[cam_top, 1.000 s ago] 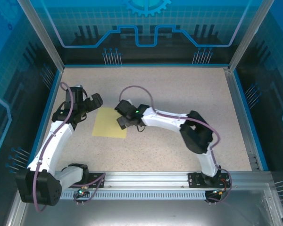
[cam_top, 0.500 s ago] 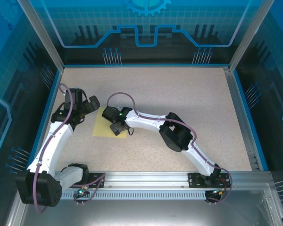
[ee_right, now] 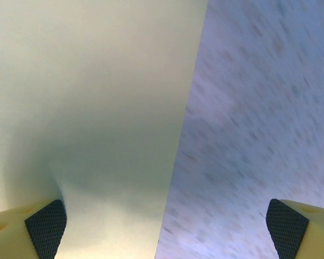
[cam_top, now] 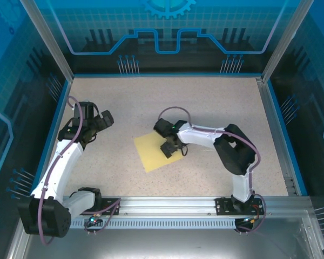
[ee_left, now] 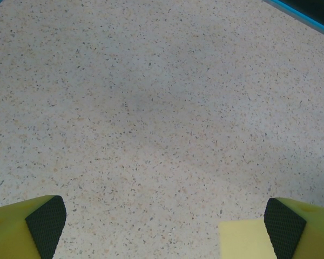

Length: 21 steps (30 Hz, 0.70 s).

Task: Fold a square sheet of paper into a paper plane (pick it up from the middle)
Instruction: Move the square sheet of paper to the center of the table.

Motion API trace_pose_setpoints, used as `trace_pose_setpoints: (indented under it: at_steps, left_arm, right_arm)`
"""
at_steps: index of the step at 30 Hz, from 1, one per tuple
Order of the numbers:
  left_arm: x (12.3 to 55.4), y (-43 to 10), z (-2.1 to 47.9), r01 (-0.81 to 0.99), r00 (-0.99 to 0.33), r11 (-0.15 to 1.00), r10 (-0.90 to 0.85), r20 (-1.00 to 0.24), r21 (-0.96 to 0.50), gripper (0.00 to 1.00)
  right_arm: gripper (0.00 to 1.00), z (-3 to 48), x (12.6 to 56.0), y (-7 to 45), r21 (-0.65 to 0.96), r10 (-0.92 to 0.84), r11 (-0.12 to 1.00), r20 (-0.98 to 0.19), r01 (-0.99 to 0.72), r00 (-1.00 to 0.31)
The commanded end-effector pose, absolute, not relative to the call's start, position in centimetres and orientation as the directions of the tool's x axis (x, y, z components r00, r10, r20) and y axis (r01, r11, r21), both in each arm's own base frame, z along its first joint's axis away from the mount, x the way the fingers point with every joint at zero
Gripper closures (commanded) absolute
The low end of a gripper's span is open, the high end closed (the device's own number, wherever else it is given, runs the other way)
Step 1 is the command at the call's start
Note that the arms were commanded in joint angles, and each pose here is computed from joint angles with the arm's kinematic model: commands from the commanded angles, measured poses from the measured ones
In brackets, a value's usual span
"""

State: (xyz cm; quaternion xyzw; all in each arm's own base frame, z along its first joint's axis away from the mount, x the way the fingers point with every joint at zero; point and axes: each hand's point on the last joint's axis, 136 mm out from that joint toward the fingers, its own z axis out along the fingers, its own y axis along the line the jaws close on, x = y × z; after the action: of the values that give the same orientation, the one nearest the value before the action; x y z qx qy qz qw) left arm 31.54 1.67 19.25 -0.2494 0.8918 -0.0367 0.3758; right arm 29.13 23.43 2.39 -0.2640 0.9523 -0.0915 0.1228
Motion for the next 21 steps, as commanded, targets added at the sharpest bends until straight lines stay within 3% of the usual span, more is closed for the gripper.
trace_pose_setpoints:
  at_steps: [1, 5, 10, 16, 21]
  left_arm:
    - [31.3, 1.6, 20.2, -0.42, -0.571, 0.858, -0.504, -0.648, -0.297, 0.01]
    - [31.4, 1.3, 20.2, -0.41, -0.574, 0.858, -0.507, -0.643, -0.309, 0.01]
    - [31.6, 0.9, 20.3, -0.403, -0.572, 0.852, -0.519, -0.635, -0.333, 0.02]
    - [31.6, 0.6, 20.1, -0.4, -0.581, 0.849, -0.526, -0.621, -0.345, 0.01]
    - [31.5, 0.6, 20.0, -0.401, -0.588, 0.851, -0.523, -0.617, -0.34, 0.02]
  right_arm:
    - [0.01, 1.6, 27.1, 18.8, -0.202, -0.419, 0.894, -0.064, -0.399, -0.906]
    - [0.01, 3.6, 27.5, 19.4, -0.143, -0.365, 0.926, -0.116, -0.348, -0.924]
    - [0.01, 8.6, 29.7, 24.6, 0.003, -0.281, 0.957, -0.247, -0.291, -0.927]
    - [0.05, 7.4, 29.4, 33.5, 0.198, -0.345, 0.898, -0.236, -0.393, -0.908]
    - [0.06, 6.1, 30.2, 36.3, 0.269, -0.345, 0.876, -0.228, -0.4, -0.91]
